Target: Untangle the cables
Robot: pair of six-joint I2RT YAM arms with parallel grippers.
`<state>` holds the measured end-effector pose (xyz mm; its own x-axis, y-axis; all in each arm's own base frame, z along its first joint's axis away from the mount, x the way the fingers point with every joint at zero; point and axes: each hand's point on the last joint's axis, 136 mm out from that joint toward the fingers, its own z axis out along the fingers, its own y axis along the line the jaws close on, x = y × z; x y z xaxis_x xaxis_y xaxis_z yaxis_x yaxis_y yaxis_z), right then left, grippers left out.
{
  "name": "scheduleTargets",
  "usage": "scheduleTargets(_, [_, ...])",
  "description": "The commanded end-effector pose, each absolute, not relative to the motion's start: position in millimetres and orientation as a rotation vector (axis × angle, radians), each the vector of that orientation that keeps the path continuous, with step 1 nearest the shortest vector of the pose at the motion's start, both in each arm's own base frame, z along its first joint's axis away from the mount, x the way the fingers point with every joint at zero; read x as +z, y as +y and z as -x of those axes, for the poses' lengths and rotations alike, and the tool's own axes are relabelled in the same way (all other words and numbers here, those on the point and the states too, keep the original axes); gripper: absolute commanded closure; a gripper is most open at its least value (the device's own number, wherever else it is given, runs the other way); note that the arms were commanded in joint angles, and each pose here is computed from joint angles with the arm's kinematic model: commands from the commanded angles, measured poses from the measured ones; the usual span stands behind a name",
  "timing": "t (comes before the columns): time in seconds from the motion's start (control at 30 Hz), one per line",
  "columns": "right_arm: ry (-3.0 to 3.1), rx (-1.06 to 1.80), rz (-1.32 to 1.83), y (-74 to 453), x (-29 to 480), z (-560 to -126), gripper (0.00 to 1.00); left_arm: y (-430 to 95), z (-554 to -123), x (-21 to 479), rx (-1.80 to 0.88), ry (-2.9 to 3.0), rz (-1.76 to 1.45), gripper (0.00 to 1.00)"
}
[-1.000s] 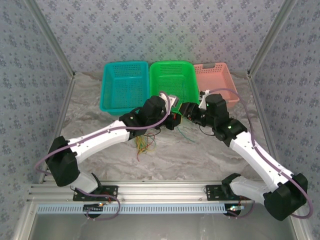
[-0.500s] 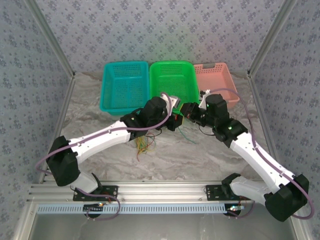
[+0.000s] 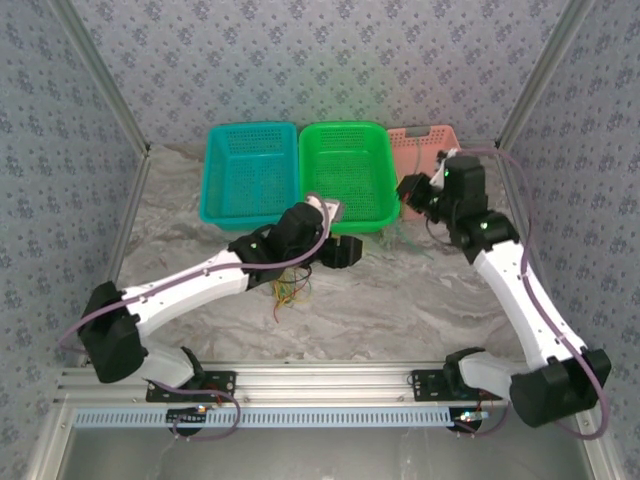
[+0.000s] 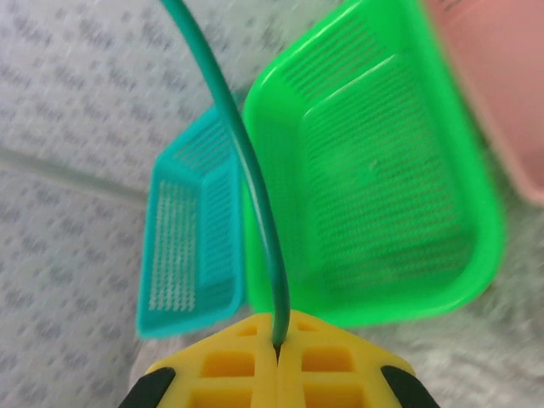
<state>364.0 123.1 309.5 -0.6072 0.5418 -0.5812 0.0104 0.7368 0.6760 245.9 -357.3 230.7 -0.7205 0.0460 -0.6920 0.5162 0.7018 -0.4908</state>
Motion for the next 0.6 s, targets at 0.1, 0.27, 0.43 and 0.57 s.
scheduleTargets(0.1, [2.179, 0.559, -0.425, 65, 288, -431, 1.00, -295, -233, 245, -0.810, 2.196, -0.258, 0.30])
scheduleTargets(0.27, [2.230, 0.486, -0.472, 40, 262, -487, 1.00, -272, -219, 299, -0.871, 2.029, -0.285, 0.26])
scheduleTargets(0.43, [2.284, 0.448, -0.492, 29, 233, -527, 1.00, -297, -228, 365, -0.852, 1.974, -0.435, 0.24])
scheduleTargets(0.57, [2.321, 0.434, -0.513, 20, 209, -556, 1.00, -333, -251, 382, -0.795, 2.012, -0.524, 0.24])
